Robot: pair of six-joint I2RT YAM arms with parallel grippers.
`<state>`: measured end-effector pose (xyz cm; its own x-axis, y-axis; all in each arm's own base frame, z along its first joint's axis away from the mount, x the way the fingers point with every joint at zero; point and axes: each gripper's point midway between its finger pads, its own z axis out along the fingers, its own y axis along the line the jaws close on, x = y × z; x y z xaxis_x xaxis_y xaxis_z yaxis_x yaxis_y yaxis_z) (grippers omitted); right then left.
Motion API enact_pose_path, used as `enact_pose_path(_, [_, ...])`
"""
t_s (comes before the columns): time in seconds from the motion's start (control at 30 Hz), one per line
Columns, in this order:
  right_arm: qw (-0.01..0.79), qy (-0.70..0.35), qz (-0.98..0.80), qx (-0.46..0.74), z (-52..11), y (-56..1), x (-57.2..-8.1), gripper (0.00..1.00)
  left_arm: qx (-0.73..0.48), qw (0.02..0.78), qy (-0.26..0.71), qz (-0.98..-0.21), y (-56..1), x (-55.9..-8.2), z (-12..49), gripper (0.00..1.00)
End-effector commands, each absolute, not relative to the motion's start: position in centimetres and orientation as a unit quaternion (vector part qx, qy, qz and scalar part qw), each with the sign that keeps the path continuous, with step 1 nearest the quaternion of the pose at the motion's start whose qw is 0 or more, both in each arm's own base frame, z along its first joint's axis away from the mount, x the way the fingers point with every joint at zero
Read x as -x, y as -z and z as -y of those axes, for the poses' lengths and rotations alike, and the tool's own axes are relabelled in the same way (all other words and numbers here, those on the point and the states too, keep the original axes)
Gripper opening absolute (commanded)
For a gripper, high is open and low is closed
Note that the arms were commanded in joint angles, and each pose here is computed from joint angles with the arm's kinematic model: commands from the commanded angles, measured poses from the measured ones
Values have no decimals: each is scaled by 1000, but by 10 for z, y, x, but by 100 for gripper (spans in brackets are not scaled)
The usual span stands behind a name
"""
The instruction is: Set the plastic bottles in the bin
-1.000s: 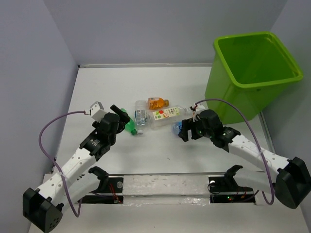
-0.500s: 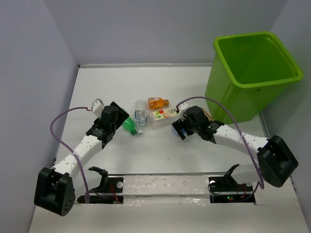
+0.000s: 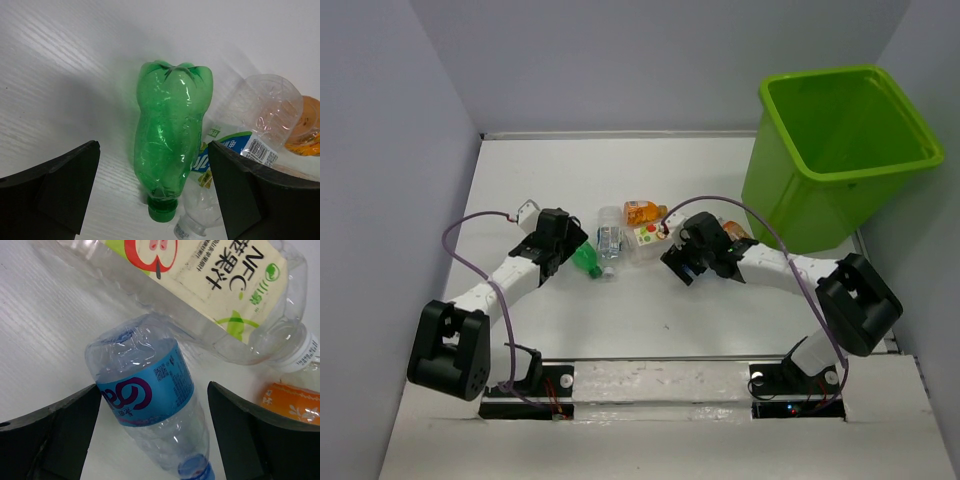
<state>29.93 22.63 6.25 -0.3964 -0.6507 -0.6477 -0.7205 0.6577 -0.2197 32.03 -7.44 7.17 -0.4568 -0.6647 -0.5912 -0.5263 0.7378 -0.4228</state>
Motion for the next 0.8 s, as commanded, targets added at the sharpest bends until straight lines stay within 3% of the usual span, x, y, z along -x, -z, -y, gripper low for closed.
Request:
enact_pose_path(0.0, [368, -76, -825, 421, -249, -68, -301, 86, 341, 414, 106, -837, -95, -342, 79, 99])
enact_pose_path(0.07, [365, -79, -832, 410, -250, -67, -295, 77, 345, 414, 99, -836, -93, -343, 77, 99])
enact_pose_path(0.1, [368, -86, -831, 409, -254, -70, -287, 65, 349, 418, 93, -834, -93, -343, 74, 99])
enact_pose_path(0.2, [362, -113, -823, 423, -270, -72, -256, 44, 349, 419, 89, -833, -89, -345, 73, 99])
enact_pose_path(0.37, [372, -124, -827, 403, -276, -105, -235, 40, 349, 402, 74, -843, -72, -345, 73, 98])
enact_pose_path(0.5, [415, -177, -807, 380, -283, -166, -225, 35, 350, 403, 81, -841, -67, -349, 76, 87])
enact_pose_path(0.63, [522, -233, -747, 339, -284, -275, -227, 33, 356, 409, 76, -837, -65, -348, 72, 79])
enact_pose_path(0.77, [665, -191, -677, 251, -247, -406, -251, 33, 361, 412, 76, -833, -62, -346, 70, 70])
